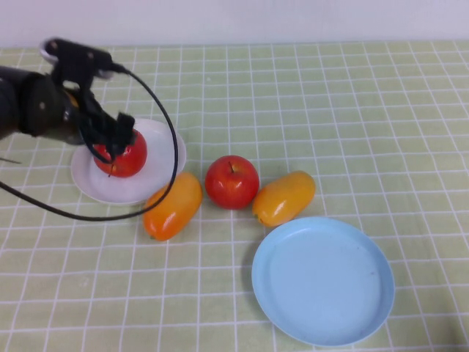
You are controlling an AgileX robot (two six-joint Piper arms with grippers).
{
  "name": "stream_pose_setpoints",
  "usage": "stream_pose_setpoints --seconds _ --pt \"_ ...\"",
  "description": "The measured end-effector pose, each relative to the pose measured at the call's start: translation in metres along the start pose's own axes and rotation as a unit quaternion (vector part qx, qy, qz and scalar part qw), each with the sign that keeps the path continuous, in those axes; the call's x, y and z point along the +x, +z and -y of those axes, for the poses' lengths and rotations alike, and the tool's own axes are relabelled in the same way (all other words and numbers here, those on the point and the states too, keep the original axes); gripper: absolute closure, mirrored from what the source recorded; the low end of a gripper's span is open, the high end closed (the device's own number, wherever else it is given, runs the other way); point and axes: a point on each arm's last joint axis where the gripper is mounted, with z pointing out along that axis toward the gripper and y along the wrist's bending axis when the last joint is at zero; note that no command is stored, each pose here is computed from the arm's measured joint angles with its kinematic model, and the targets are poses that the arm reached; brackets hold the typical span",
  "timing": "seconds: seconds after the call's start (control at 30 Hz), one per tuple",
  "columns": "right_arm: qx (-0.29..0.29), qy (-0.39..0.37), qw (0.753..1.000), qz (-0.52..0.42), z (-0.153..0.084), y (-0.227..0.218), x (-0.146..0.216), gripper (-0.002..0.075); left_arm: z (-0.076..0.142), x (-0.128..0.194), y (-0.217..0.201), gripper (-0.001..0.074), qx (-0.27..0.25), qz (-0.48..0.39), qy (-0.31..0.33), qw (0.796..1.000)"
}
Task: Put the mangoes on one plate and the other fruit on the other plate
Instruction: Put one type of fruit in the left plate
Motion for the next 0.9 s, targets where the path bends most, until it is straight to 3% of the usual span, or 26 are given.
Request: stream_pose_setpoints --seconds 0.17,0.3,0.4,0.63,0.9 --pt "0.000 0.000 1.000 0.000 0.000 0.000 0.000 0.0743 -0.003 -0.015 -0.040 0.0067 0.000 0.050 -0.024 0.998" --pt "0.000 0.000 1.000 0.000 0.000 0.000 0.000 0.0743 0.005 -0.018 -0.058 0.0066 0.033 0.053 -0.074 0.995" --pt "0.000 0.000 1.000 0.000 0.000 0.000 0.000 0.0743 0.027 -0.019 -0.064 0.0066 0.069 0.040 -0.066 0.995" --pt "0.000 0.000 1.000 0.000 0.000 0.000 0.000 0.0743 0.103 -0.025 -0.071 0.0066 0.157 0.022 0.037 0.987" --pt "0.000 0.000 1.000 0.000 0.000 0.000 0.000 0.0743 0.128 -0.052 -0.052 0.0066 0.191 -0.077 0.078 0.975"
